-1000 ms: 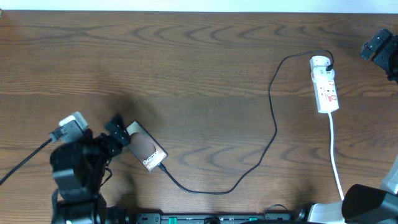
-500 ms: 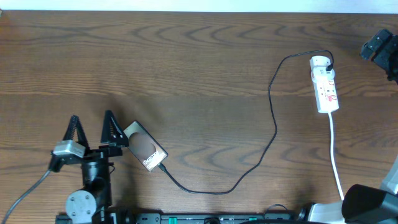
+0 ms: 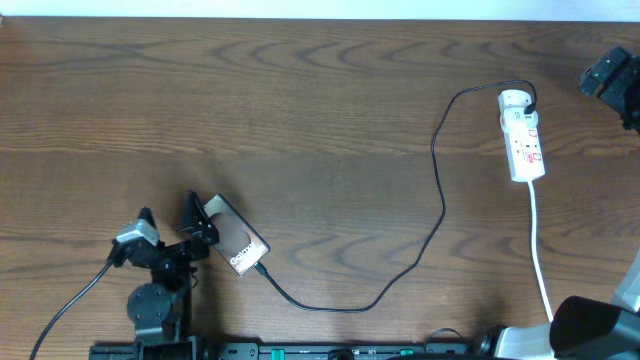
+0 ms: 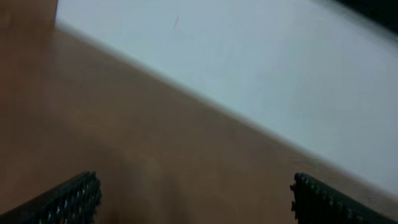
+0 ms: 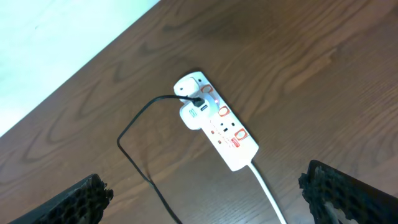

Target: Plug charger to phone and switch on socket

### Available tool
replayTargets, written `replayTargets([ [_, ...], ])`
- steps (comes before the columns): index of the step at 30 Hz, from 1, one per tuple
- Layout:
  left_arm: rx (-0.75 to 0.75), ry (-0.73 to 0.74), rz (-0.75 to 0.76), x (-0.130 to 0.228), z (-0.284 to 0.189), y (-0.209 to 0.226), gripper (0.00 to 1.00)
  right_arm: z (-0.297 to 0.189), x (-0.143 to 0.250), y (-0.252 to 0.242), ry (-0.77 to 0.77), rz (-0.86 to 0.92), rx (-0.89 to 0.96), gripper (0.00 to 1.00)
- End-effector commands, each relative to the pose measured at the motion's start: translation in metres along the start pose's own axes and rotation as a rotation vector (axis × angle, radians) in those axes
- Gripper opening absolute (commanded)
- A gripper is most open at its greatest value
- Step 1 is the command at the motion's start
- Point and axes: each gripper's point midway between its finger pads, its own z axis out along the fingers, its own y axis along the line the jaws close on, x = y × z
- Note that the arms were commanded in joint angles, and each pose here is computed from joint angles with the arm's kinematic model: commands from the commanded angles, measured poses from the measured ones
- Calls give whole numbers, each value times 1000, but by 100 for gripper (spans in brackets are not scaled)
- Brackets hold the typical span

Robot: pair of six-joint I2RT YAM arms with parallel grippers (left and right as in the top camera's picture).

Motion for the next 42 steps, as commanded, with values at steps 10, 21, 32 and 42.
replayTargets([
  [10,-35,58,36,15,-1,8,97,-5,0,4,-11,4,-6,99],
  [21,-28,61,104,15,-1,7,97,-5,0,4,-11,4,-5,99],
  [32,-4,69,375,17,-1,4,97,-5,0,4,-11,4,-5,99],
  [42,22,74,436,19,-1,0,97,-5,0,4,-11,4,-5,99],
])
